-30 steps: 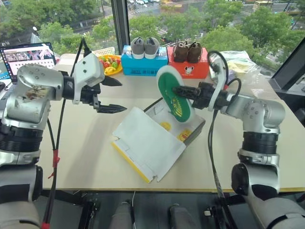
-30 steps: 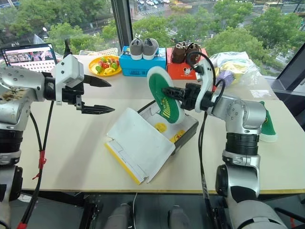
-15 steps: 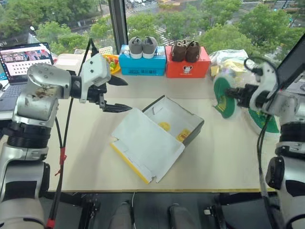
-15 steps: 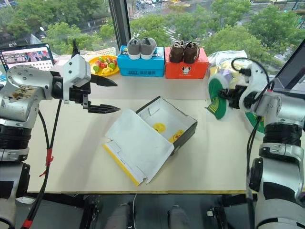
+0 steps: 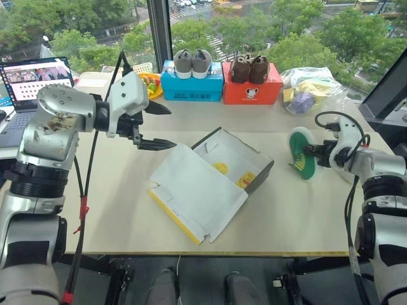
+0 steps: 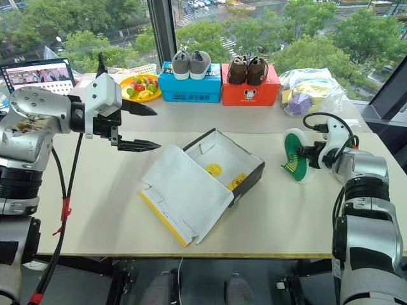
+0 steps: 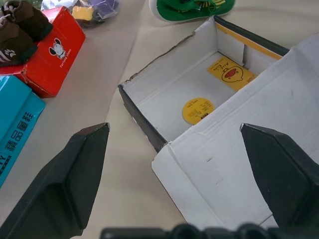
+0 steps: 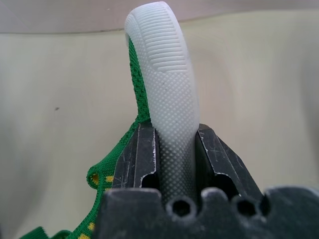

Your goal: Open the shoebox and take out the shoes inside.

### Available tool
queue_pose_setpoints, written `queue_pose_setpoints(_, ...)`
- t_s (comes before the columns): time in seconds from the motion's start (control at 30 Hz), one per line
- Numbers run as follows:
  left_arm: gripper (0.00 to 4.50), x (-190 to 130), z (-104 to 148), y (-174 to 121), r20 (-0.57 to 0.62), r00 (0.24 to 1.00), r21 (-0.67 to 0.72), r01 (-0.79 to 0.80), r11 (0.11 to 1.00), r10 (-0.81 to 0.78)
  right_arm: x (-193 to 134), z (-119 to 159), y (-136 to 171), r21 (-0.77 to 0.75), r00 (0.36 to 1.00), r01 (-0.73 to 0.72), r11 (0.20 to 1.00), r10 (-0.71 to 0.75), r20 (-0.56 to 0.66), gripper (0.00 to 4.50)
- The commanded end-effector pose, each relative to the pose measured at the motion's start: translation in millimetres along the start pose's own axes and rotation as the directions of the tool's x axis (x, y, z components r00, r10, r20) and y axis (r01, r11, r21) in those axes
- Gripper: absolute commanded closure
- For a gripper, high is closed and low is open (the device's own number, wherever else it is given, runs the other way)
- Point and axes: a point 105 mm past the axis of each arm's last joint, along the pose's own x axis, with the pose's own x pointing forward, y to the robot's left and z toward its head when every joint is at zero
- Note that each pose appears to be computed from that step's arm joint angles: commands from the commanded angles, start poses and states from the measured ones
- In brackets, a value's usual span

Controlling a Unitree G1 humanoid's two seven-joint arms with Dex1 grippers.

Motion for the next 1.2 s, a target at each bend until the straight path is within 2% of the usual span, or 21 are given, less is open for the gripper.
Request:
queue_pose_setpoints(0.03, 0.00, -4.0, 11.3, 4.4, 0.018, 1.000, 0.052, -0.016, 0.999, 0.015, -17.0, 6.8, -37.9, -0.138, 0.984, 0.178, 0.974, -0.175, 0.029, 2.41)
queue_pose_setpoints(0.27, 0.00, -2.0, 12.3, 4.9, 0.025, 1.000, 0.054, -0.012, 0.998, 0.011, -32.0, 34.7, -58.5, -0.257, 0.944, 0.330, 0.908, -0.308, 0.122, 0.02)
queue_pose_setpoints(0.37, 0.00, -2.0, 12.5, 6.2, 0.040, 0.999, 0.044, -0.023, 0.999, 0.021, -39.1, 62.9, -55.0, -0.242, 0.928, 0.352, 0.904, -0.303, 0.218, 0.02)
queue_pose_setpoints(0.43, 0.00, -3.4, 10.9, 6.1, 0.096, 0.995, -0.024, -0.027, 0.999, 0.029, -41.5, 81.1, -40.3, -0.287, 0.934, 0.311, 0.906, -0.236, 0.267, 0.02)
queue_pose_setpoints(0.47, 0.00, -6.0, 4.9, 6.9, 0.103, 0.993, -0.051, -0.046, 0.998, 0.051, -43.9, 89.5, -27.1, -0.347, 0.943, 0.266, 0.899, -0.168, 0.287, 0.02)
queue_pose_setpoints(0.57, 0.00, -13.3, 1.4, 11.8, 0.173, 0.977, -0.122, -0.107, 0.987, 0.127, -53.9, 102.9, 6.1, -0.321, 0.954, 0.110, 0.941, -0.009, 0.301, 0.02)
queue_pose_setpoints(0.63, 0.00, -21.2, -3.3, 14.7, 0.192, 0.961, -0.147, -0.172, 0.974, 0.199, -67.9, 119.1, 37.2, -0.360, 0.934, 0.013, 0.933, 0.117, 0.337, 0.02)
queue_pose_setpoints(0.67, 0.00, -27.7, -1.0, 16.7, 0.241, 0.940, -0.194, -0.198, 0.961, 0.242, -73.7, 120.2, 50.2, -0.386, 0.929, -0.031, 0.922, 0.168, 0.328, 0.02)
queue_pose_setpoints(0.77, 0.00, -43.4, -9.2, 20.3, 0.283, 0.882, -0.324, -0.283, 0.903, 0.378, -78.7, 102.7, 67.6, -0.460, 0.932, -0.101, 0.882, 0.246, 0.266, 0.02)
queue_pose_setpoints(0.83, 0.00, -49.1, -17.5, 15.5, 0.295, 0.837, -0.377, -0.341, 0.861, 0.460, -78.8, 88.4, 79.3, -0.475, 0.912, -0.142, 0.868, 0.301, 0.278, 0.02)
queue_pose_setpoints(0.97, 0.00, -53.5, -30.6, 3.4, 0.266, 0.768, -0.419, -0.452, 0.787, 0.582, -79.7, 77.5, 82.2, -0.461, 0.889, -0.086, 0.883, 0.276, 0.365, 0.02)
queue_pose_setpoints(1.03, 0.00, -46.0, -55.0, -26.3, 0.160, 0.847, -0.379, -0.422, 0.824, 0.507, -90.3, 80.6, 96.3, -0.407, 0.862, -0.126, 0.905, 0.303, 0.406, 0.02)
queue_pose_setpoints(1.07, 0.00, -44.9, -62.3, -37.1, 0.130, 0.862, -0.384, -0.412, 0.827, 0.490, -96.2, 85.2, 98.4, -0.347, 0.846, -0.138, 0.928, 0.293, 0.447, 0.02)
queue_pose_setpoints(1.13, 0.00, -43.9, -69.8, -47.8, 0.104, 0.863, -0.398, -0.420, 0.816, 0.495, -102.6, 85.3, 93.0, -0.297, 0.842, -0.080, 0.951, 0.224, 0.491, 0.02)
queue_pose_setpoints(1.2, 0.00, -41.7, -75.0, -56.4, 0.103, 0.853, -0.428, -0.427, 0.797, 0.512, -101.6, 60.0, 85.6, -0.295, 0.869, -0.014, 0.955, 0.158, 0.468, 0.02)
